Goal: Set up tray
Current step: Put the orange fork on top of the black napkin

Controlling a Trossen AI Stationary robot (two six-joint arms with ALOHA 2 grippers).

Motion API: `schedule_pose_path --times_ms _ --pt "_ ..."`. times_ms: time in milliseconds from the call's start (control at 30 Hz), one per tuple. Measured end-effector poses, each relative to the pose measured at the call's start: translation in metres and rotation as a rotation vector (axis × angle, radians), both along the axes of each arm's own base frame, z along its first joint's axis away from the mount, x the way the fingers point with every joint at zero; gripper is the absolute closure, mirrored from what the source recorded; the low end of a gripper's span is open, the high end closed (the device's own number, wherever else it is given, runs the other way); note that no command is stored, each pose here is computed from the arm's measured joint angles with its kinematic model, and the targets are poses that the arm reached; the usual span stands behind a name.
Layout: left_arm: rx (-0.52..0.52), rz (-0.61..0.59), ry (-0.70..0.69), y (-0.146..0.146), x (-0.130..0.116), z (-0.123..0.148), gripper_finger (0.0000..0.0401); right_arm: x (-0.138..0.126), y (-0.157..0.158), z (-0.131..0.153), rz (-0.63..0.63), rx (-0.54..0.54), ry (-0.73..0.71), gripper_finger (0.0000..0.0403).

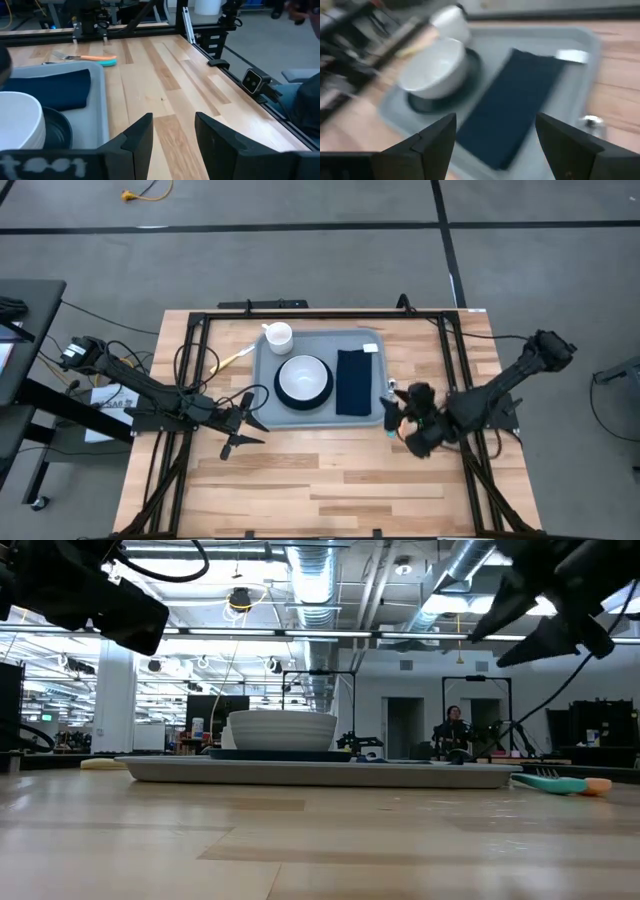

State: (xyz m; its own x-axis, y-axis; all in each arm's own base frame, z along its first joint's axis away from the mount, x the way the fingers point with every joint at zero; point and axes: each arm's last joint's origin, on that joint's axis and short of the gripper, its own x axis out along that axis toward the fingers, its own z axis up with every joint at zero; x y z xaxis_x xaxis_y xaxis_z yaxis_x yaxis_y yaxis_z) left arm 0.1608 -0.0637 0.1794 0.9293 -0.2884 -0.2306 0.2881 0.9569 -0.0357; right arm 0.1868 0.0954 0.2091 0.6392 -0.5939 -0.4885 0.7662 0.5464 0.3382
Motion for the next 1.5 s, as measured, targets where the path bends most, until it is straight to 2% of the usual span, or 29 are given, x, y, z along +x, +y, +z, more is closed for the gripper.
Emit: schedule_pose_path --times_ms 200,333,500,633,733,800,900,1033,1267,1367,1500 --pt "0.004 0.004 -0.002 0.0 0.0 0.0 0.0266 0.021 0.03 -0.018 0.038 -0.185 -0.11 0.0138" --pt "0.004 0.004 -0.004 0.0 0.0 0.0 0.0266 0.04 0.042 -0.028 0.075 -0.207 -0.136 0.0138" --pt "0.004 0.003 -0.026 0.0 0.001 0.002 0.0266 0.06 0.05 -0.035 0.237 -0.26 -0.057 0.0138" --pt "0.0 0.027 -0.049 0.0 0.001 0.004 0.0266 0.07 0.046 -0.028 0.229 -0.254 -0.064 0.0138" --pt "0.005 0.05 -0.049 0.001 0.001 0.004 0.0266 0.075 0.037 -0.023 0.249 -0.201 -0.042 0.0138" --pt "0.006 0.055 -0.05 0.001 0.001 0.004 0.0266 0.078 0.029 -0.019 0.251 -0.122 -0.034 0.0138" --pt "0.006 0.054 -0.049 0.001 0.001 0.004 0.0266 0.075 0.013 -0.022 0.227 -0.012 0.058 0.0138" --pt "0.008 0.054 -0.044 0.001 0.001 0.004 0.0266 0.064 -0.008 -0.03 0.092 0.108 0.186 0.0138" --pt "0.009 0.054 -0.041 0.001 0.001 0.003 0.0266 0.028 -0.034 -0.034 -0.235 0.248 0.385 0.0138" --pt "0.009 0.054 -0.041 0.001 0.001 0.003 0.0266 0.019 -0.039 -0.032 -0.308 0.296 0.444 0.0138" --pt "0.009 0.054 -0.041 0.001 0.001 0.003 0.0266 0.015 -0.041 -0.033 -0.345 0.373 0.504 0.0138"
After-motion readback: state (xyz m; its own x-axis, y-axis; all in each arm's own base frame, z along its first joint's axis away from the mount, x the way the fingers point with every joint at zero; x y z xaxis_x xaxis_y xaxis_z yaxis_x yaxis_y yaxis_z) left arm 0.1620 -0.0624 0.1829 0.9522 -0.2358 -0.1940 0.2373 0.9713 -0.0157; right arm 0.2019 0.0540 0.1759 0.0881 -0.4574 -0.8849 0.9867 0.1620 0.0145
